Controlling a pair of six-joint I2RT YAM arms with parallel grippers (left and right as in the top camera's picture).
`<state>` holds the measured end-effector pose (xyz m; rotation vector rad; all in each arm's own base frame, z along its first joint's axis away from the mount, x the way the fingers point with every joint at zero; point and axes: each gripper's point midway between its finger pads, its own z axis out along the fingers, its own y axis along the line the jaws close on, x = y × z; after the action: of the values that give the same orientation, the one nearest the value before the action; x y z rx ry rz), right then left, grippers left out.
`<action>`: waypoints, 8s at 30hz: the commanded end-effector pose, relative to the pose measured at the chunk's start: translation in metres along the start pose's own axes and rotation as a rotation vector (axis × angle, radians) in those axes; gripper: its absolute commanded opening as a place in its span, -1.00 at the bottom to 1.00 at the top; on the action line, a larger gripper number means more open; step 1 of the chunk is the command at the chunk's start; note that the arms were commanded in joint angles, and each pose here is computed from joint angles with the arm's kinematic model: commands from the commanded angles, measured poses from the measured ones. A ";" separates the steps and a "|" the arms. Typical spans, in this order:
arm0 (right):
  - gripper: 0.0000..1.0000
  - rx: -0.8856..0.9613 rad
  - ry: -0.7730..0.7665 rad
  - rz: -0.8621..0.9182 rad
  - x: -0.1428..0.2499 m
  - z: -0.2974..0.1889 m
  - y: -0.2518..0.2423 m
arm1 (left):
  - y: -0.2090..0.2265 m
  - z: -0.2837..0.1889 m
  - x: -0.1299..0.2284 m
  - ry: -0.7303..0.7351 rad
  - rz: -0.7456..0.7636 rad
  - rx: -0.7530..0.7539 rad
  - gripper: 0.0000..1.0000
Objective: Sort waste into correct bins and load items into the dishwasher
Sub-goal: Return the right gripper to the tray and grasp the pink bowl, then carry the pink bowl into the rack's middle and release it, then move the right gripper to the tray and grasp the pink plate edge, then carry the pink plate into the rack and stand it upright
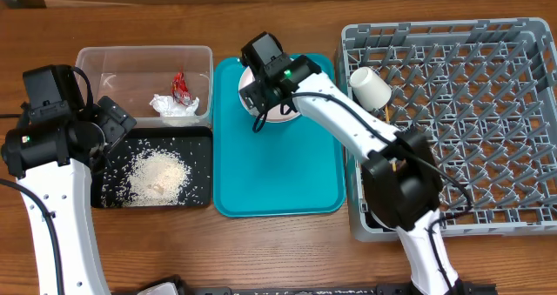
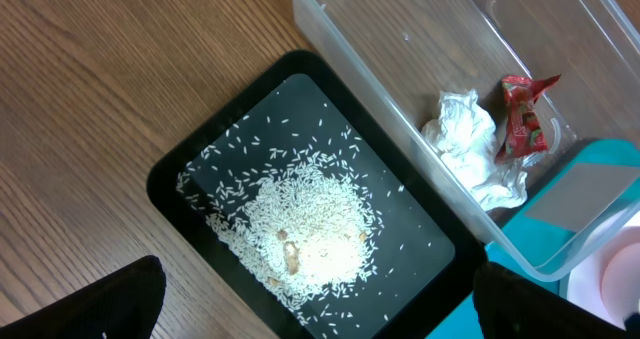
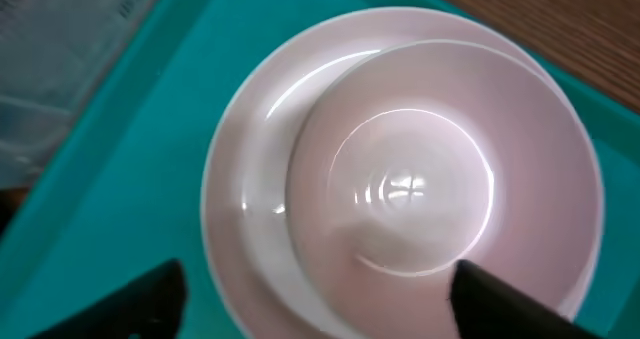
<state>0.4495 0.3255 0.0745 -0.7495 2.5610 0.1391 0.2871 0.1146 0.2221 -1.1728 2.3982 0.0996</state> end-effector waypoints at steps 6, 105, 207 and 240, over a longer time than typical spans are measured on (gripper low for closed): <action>-0.15 0.016 0.013 0.020 0.005 0.013 -0.006 | -0.003 -0.002 -0.003 -0.005 -0.012 0.010 1.00; 0.46 -0.790 -0.238 1.054 0.186 -0.228 -0.228 | -0.003 -0.002 -0.003 -0.005 -0.011 0.010 1.00; -0.93 0.081 -0.274 0.322 -0.046 -0.139 -0.092 | -0.003 -0.002 -0.003 -0.005 -0.012 0.010 1.00; -0.92 0.952 0.096 0.582 0.133 -0.288 -0.323 | -0.003 -0.002 -0.003 -0.005 -0.011 0.011 1.00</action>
<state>0.4009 -0.0843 0.2928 0.3148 2.4002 -0.9547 0.2872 0.1145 0.2221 -1.1727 2.3983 0.0990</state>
